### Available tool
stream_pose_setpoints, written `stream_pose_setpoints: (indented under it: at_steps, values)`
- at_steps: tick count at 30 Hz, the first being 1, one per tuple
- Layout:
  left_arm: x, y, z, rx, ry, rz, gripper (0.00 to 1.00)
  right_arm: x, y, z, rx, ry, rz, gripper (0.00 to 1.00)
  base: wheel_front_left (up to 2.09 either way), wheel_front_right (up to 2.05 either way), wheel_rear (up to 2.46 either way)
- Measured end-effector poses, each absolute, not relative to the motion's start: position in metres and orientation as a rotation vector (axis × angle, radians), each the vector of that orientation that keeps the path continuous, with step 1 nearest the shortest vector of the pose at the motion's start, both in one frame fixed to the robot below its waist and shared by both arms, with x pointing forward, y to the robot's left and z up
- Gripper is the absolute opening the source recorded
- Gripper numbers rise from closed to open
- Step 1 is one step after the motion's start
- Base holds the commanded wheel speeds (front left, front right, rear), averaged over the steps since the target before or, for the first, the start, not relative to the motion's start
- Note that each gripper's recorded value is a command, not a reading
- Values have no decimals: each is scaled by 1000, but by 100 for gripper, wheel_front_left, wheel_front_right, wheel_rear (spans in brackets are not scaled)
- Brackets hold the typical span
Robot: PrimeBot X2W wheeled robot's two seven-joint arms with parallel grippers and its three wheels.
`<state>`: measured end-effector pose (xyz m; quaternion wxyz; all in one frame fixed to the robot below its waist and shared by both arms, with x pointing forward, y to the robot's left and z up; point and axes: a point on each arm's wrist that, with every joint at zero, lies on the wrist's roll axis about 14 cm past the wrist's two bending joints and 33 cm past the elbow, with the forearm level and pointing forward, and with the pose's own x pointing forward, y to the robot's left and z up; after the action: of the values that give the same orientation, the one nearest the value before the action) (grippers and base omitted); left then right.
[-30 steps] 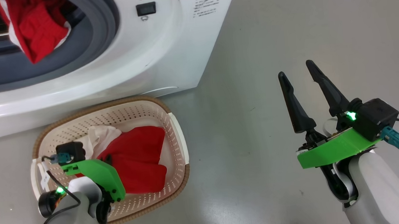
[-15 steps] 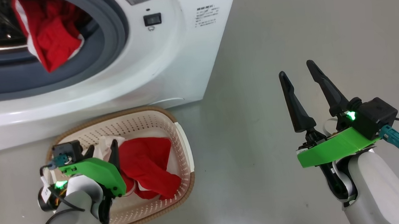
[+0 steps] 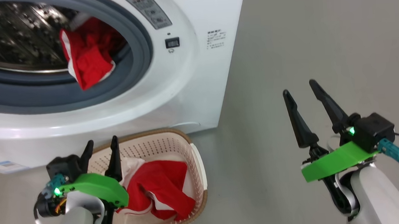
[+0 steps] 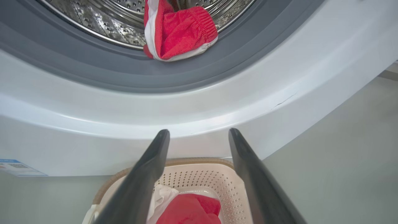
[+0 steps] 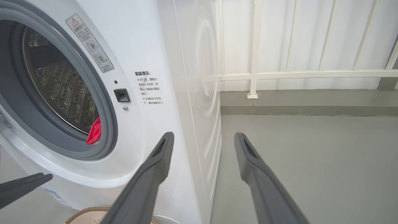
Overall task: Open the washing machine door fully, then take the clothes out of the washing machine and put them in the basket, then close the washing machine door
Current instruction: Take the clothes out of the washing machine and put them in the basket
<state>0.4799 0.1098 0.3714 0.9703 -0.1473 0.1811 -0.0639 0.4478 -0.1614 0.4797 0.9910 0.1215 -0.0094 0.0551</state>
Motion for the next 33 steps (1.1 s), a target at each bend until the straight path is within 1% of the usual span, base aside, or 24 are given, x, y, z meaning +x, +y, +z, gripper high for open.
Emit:
stream_pose_setpoints:
  at_steps: [17,23,28,33]
  values:
    - [450,142,482,-210,17,-94,100,413,-173,509,191,-86,78,100,0,0,0]
    - [432,156,496,-206,-30,-55,100,400,-175,517,189,-108,71,100,0,0,0]
    - [425,157,510,-166,-75,-59,100,396,-178,527,189,-138,65,100,0,0,0]
    - [416,162,515,-159,-94,-49,100,386,-185,525,192,-134,40,100,0,0,0]
